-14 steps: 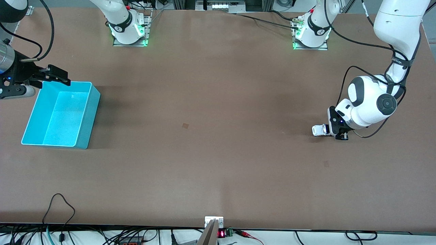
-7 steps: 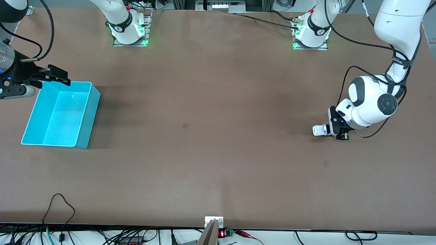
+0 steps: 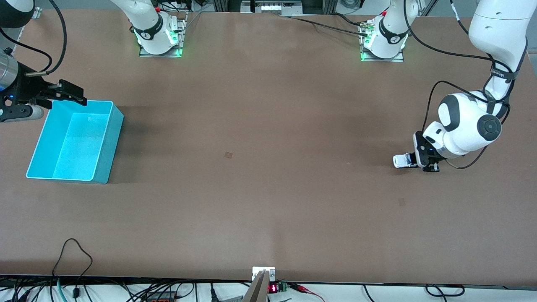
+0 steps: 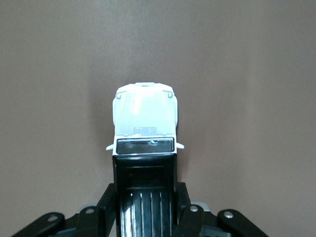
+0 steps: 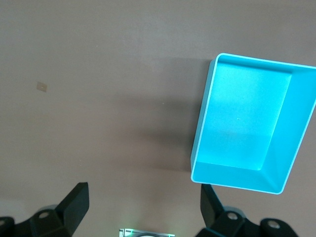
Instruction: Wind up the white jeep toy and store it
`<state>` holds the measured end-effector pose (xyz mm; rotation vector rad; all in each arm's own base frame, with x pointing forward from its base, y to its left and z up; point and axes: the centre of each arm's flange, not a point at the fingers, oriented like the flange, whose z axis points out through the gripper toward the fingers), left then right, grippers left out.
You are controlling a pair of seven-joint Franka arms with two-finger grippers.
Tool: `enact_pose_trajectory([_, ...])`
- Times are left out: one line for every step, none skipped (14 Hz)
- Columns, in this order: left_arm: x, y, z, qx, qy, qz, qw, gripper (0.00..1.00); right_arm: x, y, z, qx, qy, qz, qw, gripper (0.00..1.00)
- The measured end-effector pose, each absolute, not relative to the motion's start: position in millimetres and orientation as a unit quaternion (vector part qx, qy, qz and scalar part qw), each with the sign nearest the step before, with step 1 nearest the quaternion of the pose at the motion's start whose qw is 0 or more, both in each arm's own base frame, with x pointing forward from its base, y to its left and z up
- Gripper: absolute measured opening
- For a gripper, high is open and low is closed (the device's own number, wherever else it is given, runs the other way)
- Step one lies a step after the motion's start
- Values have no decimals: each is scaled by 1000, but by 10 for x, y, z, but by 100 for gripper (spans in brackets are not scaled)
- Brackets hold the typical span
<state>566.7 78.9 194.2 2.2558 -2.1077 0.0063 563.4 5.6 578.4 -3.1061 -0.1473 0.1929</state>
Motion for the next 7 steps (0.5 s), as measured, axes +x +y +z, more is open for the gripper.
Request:
enact_pose_trajectory([5662, 837, 1941, 732, -681, 2, 27, 52, 5634, 56, 5784, -997, -47, 62, 13, 100])
enact_pose_trajectory([5655, 895, 1941, 732, -681, 3, 27, 52, 5634, 56, 5784, -997, -47, 62, 13, 100])
enact_pose_trajectory([5648, 950, 1941, 730, -683, 3, 27, 52, 5634, 56, 5784, -997, -47, 62, 13, 100])
enact_pose_trajectory([5642, 998, 1941, 729, -684, 4, 27, 52, 5634, 56, 5784, -997, -47, 62, 13, 100])
enact_pose_trajectory([5635, 1049, 1940, 729, -684, 4, 27, 52, 5634, 58, 5784, -997, -48, 62, 13, 100])
enact_pose_trajectory([5629, 1094, 1939, 727, -686, 4, 27, 52, 5634, 60, 5784, -997, -48, 62, 13, 100])
enact_pose_trajectory([5624, 1135, 1938, 725, -688, 5, 27, 52, 5634, 60, 5784, -997, -48, 62, 13, 100])
